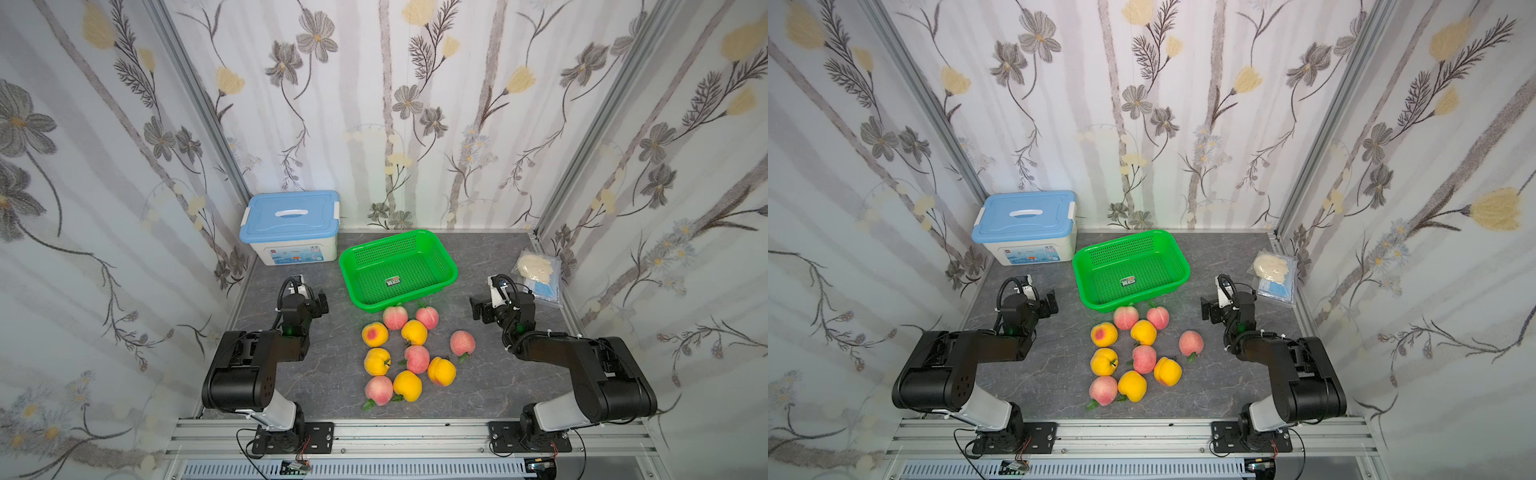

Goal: Put the peaches into the basket
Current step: Pick up the peach from the center of the board.

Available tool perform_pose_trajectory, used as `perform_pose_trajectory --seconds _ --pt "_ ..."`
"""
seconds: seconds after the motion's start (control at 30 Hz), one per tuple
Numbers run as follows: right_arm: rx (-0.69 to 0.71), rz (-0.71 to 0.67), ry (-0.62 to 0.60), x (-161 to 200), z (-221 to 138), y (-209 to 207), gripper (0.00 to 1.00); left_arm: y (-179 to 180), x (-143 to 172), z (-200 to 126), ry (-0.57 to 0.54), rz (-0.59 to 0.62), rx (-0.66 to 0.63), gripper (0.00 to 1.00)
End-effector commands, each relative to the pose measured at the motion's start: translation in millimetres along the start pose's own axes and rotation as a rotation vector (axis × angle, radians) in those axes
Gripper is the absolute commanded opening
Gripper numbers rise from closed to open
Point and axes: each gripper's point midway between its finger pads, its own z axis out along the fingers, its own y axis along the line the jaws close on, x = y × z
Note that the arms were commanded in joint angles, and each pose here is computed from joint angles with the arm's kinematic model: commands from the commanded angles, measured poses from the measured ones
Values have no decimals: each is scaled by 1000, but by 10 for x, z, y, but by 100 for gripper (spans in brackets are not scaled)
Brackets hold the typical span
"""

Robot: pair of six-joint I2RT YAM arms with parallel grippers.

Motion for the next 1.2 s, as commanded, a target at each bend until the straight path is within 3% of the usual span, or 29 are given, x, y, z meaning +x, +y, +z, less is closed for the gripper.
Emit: perform_pose_trajectory --seconds 0.0,0.47,0.67,0.77,0.83,0.97,1.17 --pt "4 -9 -25 -69 1 -7 100 -9 -46 8 -15 -3 5 100" --pt "92 14 -18 -108 -20 -131 100 0 -58 4 -19 0 -1 100" --pt "158 83 12 -307 -259 -251 100 -114 -215 -106 58 70 -59 100" --pt "198 159 96 -290 -417 -318 100 -29 -281 -163 204 -2 -138 100" --pt "206 235 110 -262 -523 -336 100 30 -352 -186 229 -32 -186 100" --pt "145 311 169 -206 -691 -205 100 -153 -394 -310 235 -115 -72 100" --pt "-7 398 397 17 -839 135 100 -361 -361 -678 307 -366 43 100"
